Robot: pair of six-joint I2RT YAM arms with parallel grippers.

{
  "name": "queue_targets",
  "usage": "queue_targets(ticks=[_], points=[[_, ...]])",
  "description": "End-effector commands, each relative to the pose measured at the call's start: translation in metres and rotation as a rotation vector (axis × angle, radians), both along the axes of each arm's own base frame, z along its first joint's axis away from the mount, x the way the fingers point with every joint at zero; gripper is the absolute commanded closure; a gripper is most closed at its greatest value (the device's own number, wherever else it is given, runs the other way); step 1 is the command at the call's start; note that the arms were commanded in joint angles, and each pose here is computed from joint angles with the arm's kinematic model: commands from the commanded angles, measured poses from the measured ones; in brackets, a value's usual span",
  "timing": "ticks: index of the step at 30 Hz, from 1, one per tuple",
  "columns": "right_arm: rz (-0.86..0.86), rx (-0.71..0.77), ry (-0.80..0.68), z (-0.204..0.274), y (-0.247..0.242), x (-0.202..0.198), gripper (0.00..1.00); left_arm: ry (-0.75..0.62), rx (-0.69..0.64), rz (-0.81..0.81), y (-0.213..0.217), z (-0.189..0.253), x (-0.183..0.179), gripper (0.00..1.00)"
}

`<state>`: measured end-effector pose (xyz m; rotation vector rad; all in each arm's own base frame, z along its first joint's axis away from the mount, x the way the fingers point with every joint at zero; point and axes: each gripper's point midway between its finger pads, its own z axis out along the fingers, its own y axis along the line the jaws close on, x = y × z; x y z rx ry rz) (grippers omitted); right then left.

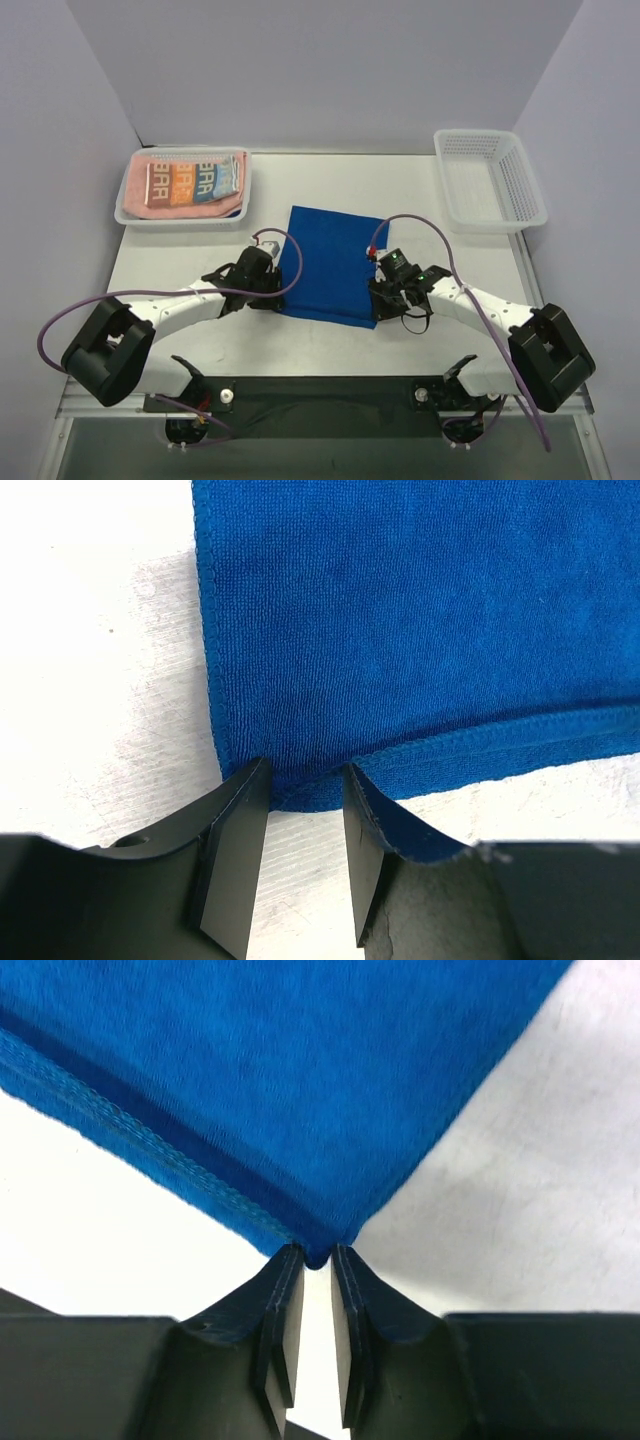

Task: Fold and stack the towels
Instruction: Fold the towel

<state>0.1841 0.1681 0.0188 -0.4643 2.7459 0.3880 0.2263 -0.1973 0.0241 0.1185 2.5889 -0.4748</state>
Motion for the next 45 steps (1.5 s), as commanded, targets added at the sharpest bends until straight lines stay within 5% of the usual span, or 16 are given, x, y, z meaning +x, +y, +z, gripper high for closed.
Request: queue_targets(ticks=[1,8,16,27,35,45], points=[[-0.051,0.02,0.013,0.005,-0.004,-0.011,0.8,0.011,-0.018,0.016,0.001,0.001,-0.004,0.54],[0.023,0.075,-0.046,0.026,0.008,-0.008,0.65,-0.015,-0.056,0.024,-0.004,0.015,0.0,0.46],[0.173,0.086,-0.107,0.05,0.029,-0.003,0.64,-0.079,-0.102,0.045,-0.004,0.05,0.003,0.37],[0.193,0.06,-0.113,0.047,0.073,0.027,0.7,-0.117,-0.116,0.067,-0.007,0.067,0.013,0.47],[0.268,-0.015,-0.022,0.001,0.077,-0.014,0.73,-0.094,-0.116,0.055,-0.021,0.06,0.022,0.5],[0.213,-0.017,-0.051,0.009,0.055,-0.03,0.73,-0.039,-0.1,0.063,-0.016,0.036,0.007,0.51]])
